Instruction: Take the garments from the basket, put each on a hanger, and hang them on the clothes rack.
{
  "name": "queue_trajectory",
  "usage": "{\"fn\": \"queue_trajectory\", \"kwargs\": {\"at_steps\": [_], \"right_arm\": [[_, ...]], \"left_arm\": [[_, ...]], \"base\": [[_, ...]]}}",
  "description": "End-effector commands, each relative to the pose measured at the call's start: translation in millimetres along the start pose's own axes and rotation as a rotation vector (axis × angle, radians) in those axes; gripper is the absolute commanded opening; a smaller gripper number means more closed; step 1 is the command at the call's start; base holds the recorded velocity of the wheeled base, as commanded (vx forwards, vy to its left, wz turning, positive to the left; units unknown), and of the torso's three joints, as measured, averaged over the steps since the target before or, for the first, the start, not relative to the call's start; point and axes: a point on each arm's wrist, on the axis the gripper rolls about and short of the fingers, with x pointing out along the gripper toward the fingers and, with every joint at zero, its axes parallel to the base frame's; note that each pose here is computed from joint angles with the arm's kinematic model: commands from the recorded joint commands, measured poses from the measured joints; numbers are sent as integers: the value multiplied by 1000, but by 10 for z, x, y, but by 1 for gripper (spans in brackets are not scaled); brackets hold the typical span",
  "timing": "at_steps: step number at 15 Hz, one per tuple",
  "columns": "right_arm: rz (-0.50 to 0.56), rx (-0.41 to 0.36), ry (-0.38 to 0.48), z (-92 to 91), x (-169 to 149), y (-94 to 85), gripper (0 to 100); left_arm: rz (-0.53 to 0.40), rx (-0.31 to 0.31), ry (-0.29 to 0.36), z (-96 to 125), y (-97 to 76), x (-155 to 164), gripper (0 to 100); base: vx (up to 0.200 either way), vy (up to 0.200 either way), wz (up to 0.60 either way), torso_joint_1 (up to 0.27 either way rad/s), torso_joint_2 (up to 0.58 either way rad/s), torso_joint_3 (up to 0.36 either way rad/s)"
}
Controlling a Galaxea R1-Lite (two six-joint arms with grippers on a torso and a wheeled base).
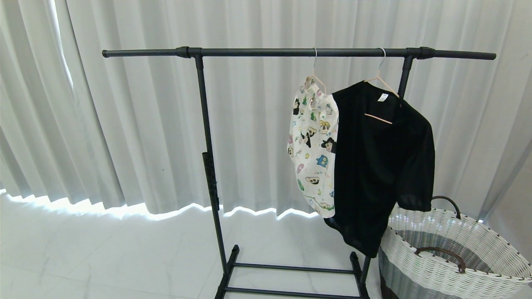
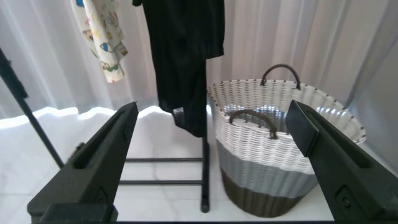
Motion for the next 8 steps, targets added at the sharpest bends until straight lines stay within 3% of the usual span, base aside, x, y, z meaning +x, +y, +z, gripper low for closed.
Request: {"fn": "queue_trajectory", "kwargs": {"at_steps": [1, 3, 8], "right_arm": [[1, -10, -3, -1, -2, 0, 100], [-2, 33, -4, -1, -2, -1, 100], [-2, 27, -4, -1, -2, -1, 100]], "left_arm": [[1, 0, 2, 0, 0, 1, 100], [0, 2, 2, 0, 0, 1, 100], [0, 0, 2, 0, 0, 1, 100]], "base": [[0, 0, 0, 0, 0, 0], [0, 0, 0, 0, 0, 0], [0, 0, 0, 0, 0, 0]]}}
